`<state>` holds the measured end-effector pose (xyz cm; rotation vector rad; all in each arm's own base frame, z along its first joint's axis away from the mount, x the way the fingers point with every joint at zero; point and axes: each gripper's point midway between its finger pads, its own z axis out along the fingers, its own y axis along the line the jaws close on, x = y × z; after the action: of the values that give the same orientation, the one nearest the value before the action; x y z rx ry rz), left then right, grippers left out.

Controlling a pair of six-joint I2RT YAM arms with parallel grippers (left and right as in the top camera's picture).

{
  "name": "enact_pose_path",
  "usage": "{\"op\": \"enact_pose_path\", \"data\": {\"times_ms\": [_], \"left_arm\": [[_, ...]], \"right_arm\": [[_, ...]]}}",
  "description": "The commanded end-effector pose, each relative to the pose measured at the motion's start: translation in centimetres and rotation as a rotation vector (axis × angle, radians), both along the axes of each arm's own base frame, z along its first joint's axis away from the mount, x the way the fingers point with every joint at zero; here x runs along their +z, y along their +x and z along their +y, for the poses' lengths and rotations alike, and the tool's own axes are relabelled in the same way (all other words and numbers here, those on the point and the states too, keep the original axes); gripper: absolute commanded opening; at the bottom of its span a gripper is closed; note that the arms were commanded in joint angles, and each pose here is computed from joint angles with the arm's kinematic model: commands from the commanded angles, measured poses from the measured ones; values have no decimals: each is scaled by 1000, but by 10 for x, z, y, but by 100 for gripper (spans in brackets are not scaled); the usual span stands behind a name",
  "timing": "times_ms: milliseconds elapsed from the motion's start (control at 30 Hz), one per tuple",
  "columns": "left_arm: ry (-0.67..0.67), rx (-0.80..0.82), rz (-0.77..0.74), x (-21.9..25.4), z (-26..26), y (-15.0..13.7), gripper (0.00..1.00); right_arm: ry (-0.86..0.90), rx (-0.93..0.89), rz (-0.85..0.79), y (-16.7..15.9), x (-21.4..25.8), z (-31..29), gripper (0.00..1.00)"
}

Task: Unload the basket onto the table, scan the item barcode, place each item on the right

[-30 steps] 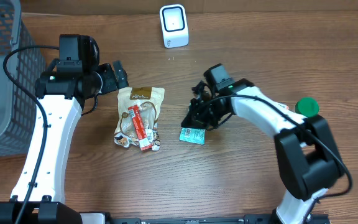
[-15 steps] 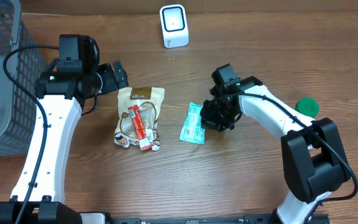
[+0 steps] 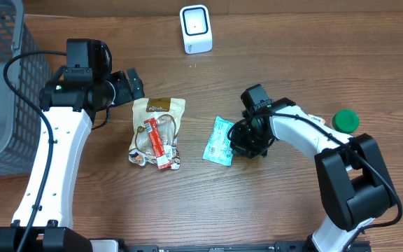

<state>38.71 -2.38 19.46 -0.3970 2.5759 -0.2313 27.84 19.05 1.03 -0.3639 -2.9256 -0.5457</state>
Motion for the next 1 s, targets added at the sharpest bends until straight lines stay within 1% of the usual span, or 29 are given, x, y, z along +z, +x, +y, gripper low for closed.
{"op": "enact_pose_path", "data": {"times_ms": [0, 133, 200, 300, 367, 433, 567, 700, 800, 867, 967], "left_arm": [[16, -19, -18, 5, 1, 1, 100], [16, -19, -18, 5, 1, 1, 100], [16, -19, -18, 5, 1, 1, 100], [16, -19, -18, 5, 1, 1, 100], [16, -19, -18, 5, 1, 1, 100], [16, -19, -18, 5, 1, 1, 100], [16, -19, -18, 5, 1, 1, 100], [16, -19, -18, 5, 1, 1, 100], [16, -19, -18, 5, 1, 1, 100], [16, -19, -18, 5, 1, 1, 100], [16, -19, -18, 5, 1, 1, 100]], "right_arm": [[-4, 28, -56, 23, 30, 7, 4], [4, 75, -130, 44, 59, 13, 4], [-31, 67, -189, 58, 64, 10, 5], [-160, 41, -282, 79, 60, -10, 4], [-279, -15, -297, 83, 54, -31, 4], [-340, -80, -253, 74, 49, -44, 4], [-371, -151, -146, 48, 34, -51, 4], [-335, -111, -62, 19, 15, -40, 4], [-320, -73, -37, 0, 1, -30, 4], [-293, -51, -35, -6, -4, -20, 4], [-205, -19, -38, -9, -3, 5, 4]]}}
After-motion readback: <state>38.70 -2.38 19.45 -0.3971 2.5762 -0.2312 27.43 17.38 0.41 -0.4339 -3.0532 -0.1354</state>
